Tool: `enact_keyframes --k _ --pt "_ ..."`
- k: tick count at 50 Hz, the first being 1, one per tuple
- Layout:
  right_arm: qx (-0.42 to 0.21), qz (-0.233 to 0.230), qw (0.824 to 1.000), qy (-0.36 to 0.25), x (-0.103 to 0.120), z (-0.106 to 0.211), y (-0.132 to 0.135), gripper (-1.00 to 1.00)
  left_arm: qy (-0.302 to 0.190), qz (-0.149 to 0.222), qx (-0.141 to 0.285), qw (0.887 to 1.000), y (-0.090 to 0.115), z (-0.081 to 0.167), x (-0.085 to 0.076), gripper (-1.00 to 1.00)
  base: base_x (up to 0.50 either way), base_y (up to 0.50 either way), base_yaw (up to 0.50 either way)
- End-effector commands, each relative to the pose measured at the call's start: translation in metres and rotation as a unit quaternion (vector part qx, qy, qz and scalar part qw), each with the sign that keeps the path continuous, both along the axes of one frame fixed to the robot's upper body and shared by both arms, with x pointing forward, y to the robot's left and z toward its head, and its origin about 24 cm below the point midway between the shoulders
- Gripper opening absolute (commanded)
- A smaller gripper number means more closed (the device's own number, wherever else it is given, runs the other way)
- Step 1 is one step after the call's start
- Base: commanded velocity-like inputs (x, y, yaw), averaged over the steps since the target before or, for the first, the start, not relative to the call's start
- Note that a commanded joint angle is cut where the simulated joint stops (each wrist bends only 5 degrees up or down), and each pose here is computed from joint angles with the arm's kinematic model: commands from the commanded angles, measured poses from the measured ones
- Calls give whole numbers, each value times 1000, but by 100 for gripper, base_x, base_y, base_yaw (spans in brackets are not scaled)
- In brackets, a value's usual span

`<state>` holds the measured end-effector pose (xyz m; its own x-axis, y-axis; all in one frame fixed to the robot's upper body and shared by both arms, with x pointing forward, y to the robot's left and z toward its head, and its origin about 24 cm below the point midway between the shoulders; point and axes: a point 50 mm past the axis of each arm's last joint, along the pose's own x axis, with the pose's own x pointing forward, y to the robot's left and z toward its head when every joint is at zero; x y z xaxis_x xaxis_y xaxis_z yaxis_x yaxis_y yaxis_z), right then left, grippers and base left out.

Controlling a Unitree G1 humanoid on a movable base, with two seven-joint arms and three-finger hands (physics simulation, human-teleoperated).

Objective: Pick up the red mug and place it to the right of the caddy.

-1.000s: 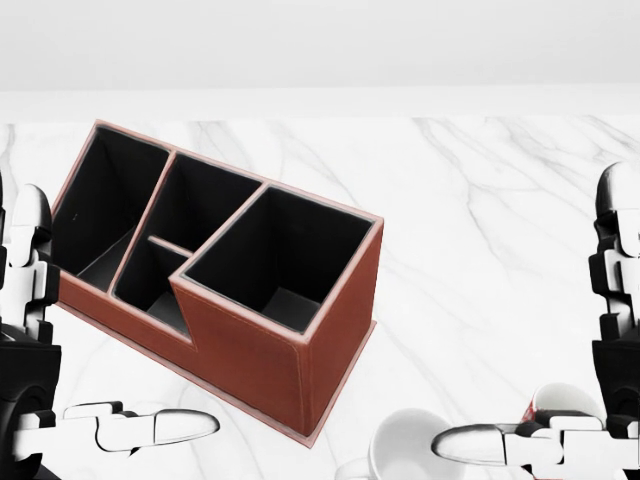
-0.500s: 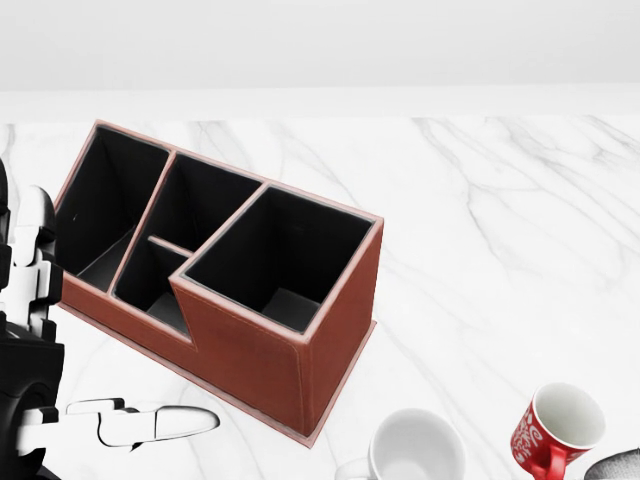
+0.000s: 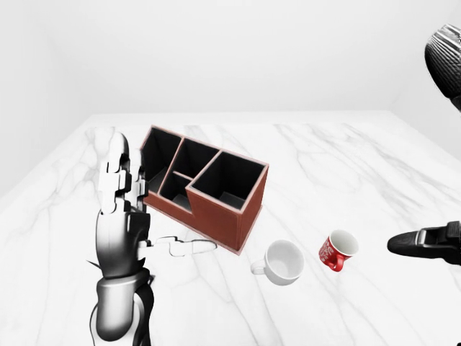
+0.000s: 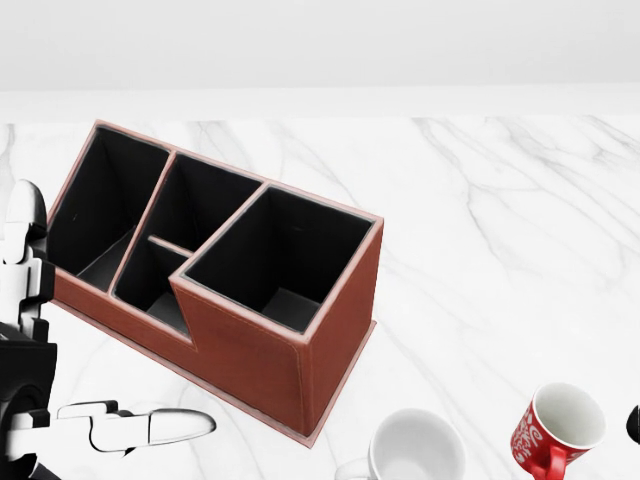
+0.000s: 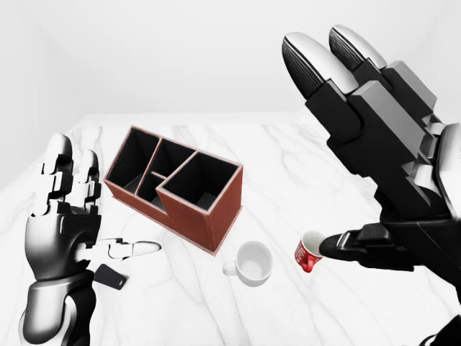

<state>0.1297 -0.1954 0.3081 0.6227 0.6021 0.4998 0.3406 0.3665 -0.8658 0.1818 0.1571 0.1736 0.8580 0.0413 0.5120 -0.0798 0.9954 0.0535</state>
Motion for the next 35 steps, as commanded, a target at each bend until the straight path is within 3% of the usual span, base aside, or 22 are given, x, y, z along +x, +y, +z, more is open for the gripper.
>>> enact_keyframes --k 1,19,35 --pt "21 -104 994 16 30 2 -24 100 26 -1 -7 1000 -1 -11 12 100 0 0 0" --pt "23 -178 983 31 41 -2 -41 100 25 -1 -7 1000 -1 -11 11 100 0 0 0" --pt "32 -205 977 44 41 -17 -40 100 19 1 -7 1000 -1 -9 10 100 0 0 0"
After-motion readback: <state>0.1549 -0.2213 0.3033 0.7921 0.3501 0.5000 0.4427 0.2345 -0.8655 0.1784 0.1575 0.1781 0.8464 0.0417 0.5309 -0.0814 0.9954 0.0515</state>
